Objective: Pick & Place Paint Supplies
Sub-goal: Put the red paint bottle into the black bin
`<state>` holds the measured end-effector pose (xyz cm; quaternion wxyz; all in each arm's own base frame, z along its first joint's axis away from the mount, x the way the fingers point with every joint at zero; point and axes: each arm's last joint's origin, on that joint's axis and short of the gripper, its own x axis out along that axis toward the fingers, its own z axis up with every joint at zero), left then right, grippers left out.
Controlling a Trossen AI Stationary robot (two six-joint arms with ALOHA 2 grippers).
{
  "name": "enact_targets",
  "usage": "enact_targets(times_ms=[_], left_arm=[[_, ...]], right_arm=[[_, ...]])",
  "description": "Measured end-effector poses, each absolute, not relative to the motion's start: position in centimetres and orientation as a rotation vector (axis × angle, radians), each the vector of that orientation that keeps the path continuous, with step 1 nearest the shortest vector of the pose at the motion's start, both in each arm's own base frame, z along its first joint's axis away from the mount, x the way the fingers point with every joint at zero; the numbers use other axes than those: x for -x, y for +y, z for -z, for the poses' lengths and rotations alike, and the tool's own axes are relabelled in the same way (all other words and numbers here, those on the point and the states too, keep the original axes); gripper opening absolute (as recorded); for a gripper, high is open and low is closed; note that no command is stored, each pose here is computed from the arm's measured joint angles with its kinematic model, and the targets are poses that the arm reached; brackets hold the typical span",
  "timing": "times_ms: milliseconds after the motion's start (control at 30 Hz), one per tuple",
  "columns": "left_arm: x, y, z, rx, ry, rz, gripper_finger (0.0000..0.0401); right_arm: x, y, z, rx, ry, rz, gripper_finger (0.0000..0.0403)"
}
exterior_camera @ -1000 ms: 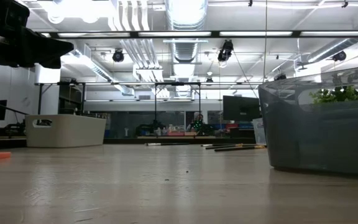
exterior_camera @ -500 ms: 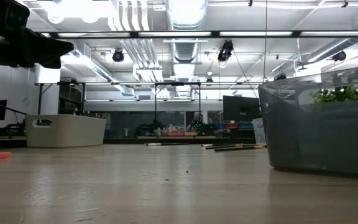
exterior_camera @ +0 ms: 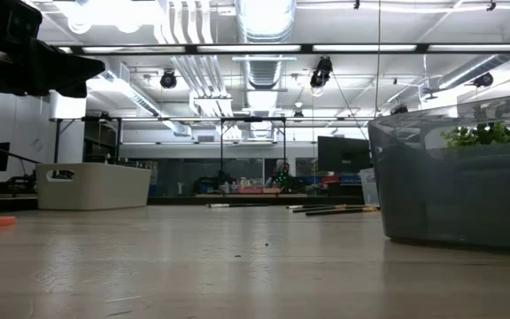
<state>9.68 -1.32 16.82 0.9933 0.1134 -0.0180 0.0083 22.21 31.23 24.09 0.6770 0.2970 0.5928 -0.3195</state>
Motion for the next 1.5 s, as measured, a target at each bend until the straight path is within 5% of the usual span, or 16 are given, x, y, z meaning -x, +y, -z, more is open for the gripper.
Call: enact_targets(times_ms=[367,1500], left_arm=[[-9.67,-1.32,-16.82,-0.227,-0.036,-0.017,0.0000],[-9.67,-1.32,-16.82,-0.227,-0.036,-0.016,0.0000]], right_arm=[[-22.19,31.17,-24.12,-0.664,1.333,0.722,0.0207],[-22.18,31.18,-24.12,-0.658,1.334,0.716,0.0221]])
